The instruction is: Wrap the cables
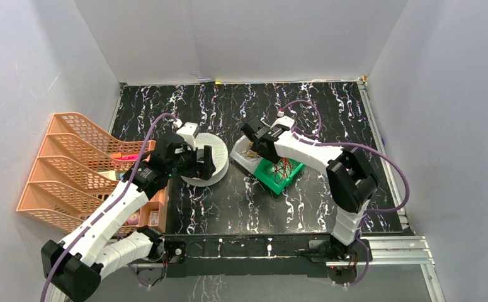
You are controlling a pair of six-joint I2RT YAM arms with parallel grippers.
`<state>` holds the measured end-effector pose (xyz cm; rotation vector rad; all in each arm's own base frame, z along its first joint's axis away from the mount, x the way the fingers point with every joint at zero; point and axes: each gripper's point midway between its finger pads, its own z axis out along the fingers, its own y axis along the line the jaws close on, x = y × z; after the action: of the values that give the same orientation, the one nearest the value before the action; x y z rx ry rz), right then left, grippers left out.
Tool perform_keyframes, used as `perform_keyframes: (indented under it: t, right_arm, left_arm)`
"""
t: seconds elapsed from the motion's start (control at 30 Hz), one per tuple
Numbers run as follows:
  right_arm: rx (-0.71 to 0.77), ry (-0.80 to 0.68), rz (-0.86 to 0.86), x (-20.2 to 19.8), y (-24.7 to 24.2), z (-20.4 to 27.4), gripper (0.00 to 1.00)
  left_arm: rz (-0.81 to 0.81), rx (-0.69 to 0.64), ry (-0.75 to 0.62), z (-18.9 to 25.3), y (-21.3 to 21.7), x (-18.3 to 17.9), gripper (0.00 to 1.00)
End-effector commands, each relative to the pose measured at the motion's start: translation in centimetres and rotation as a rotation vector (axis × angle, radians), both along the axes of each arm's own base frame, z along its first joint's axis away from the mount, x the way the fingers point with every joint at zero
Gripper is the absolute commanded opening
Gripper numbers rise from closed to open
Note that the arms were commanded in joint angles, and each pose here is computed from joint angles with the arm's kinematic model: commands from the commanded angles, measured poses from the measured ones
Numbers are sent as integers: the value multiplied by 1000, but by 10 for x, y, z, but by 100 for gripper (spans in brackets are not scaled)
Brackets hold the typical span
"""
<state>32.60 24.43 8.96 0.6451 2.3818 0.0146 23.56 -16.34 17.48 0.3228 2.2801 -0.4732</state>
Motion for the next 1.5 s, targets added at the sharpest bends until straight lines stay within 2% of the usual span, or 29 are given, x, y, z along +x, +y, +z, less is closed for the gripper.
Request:
perform_keyframes:
  t: [0.0, 0.4, 0.6, 0.67, 0.7, 0.83, 0.9, 0.93, 1.07, 1.17, 1.47]
  right_arm:
    - [23, -10, -47, 9, 2, 3, 64]
    - [-19, -17, -40, 13, -10, 8, 39]
    - [-91, -41, -9, 20, -30, 21, 14]
    - [-120, -44, 17, 23, -38, 26, 2]
    - [-131, -46, 45, 25, -40, 29, 0]
    - [-176, -45, 185, 35, -57, 38, 0]
    - [-176, -40, 315, 44, -66, 41, 0]
    - [-172, -38, 444, 48, -68, 43, 0]
    - [-233, -12, 640, 58, -81, 39, 0]
    - [-200, -59, 665, 71, -89, 35, 0]
    - [-172, -59, 600, 91, -101, 18, 0]
  left_arm:
    - [-7, -15, -17, 3, 2, -3, 98]
    - [-15, -16, -14, 3, 1, -4, 98]
    - [-13, -16, -19, 4, 1, -4, 98]
    - [-13, -14, -17, 3, 1, -4, 98]
    - [-13, -14, -17, 3, 1, -4, 98]
    - [-11, -12, -17, 2, 2, -3, 98]
    - [-10, -10, -14, 1, 2, -3, 98]
    - [-10, -6, -12, 1, 2, -3, 98]
    - [-5, 5, -1, -4, 2, -2, 98]
    - [2, 11, -2, -4, 4, -1, 98]
    - [12, 22, 0, -6, 5, 1, 98]
